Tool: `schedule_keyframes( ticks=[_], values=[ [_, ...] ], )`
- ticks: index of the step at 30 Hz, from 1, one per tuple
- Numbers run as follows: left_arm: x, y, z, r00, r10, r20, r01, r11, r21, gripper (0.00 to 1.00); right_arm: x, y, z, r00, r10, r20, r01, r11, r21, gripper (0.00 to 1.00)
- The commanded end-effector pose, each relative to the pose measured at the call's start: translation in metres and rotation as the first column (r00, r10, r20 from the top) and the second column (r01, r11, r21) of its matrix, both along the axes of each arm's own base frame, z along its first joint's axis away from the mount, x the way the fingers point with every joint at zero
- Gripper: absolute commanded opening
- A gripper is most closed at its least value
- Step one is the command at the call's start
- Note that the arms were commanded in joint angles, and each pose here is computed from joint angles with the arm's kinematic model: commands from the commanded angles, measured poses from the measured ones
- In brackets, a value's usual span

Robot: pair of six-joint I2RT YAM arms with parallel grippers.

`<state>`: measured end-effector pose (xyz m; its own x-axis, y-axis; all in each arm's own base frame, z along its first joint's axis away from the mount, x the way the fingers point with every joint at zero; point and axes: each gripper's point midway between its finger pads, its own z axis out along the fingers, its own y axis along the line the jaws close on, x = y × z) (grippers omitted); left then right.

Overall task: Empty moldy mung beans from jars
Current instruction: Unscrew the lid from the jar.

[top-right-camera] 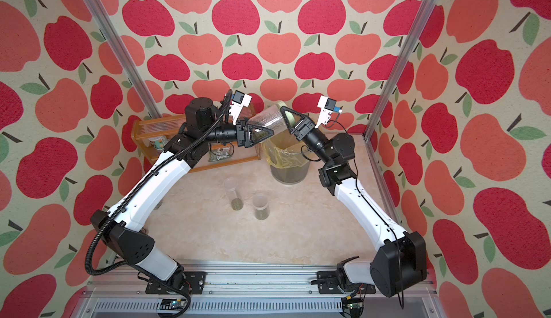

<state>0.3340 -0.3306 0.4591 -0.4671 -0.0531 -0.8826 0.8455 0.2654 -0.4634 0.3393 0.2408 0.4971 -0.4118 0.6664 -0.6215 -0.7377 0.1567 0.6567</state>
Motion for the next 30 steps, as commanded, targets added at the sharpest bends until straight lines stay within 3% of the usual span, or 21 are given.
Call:
schedule_keyframes(
  ticks=[1,11,22,26,30],
  values=[
    [0.022,0.036,0.046,0.950,0.232,0.207,-0.226,0.973,-0.053,0.37,0.014,-0.032,-0.006,0.991,-0.129,-0.031,0.129,0.992,-0.016,0.99],
    [0.033,0.039,0.023,0.897,0.268,0.350,-0.282,0.959,-0.012,0.37,0.019,-0.032,-0.015,0.985,-0.108,-0.138,0.101,0.993,-0.053,0.99],
    [0.003,0.007,0.019,0.649,0.258,0.716,-0.440,0.895,0.076,0.37,0.012,-0.004,-0.031,0.967,-0.042,-0.250,-0.005,0.983,-0.184,0.99],
    [-0.006,-0.004,0.019,0.584,0.229,0.779,-0.464,0.882,0.089,0.37,0.012,-0.004,-0.041,0.959,-0.078,-0.272,0.009,0.969,-0.247,0.99],
    [-0.011,-0.014,0.015,0.522,0.202,0.829,-0.493,0.864,0.100,0.37,0.011,-0.005,-0.045,0.957,-0.078,-0.281,0.010,0.972,-0.235,0.99]
  ],
)
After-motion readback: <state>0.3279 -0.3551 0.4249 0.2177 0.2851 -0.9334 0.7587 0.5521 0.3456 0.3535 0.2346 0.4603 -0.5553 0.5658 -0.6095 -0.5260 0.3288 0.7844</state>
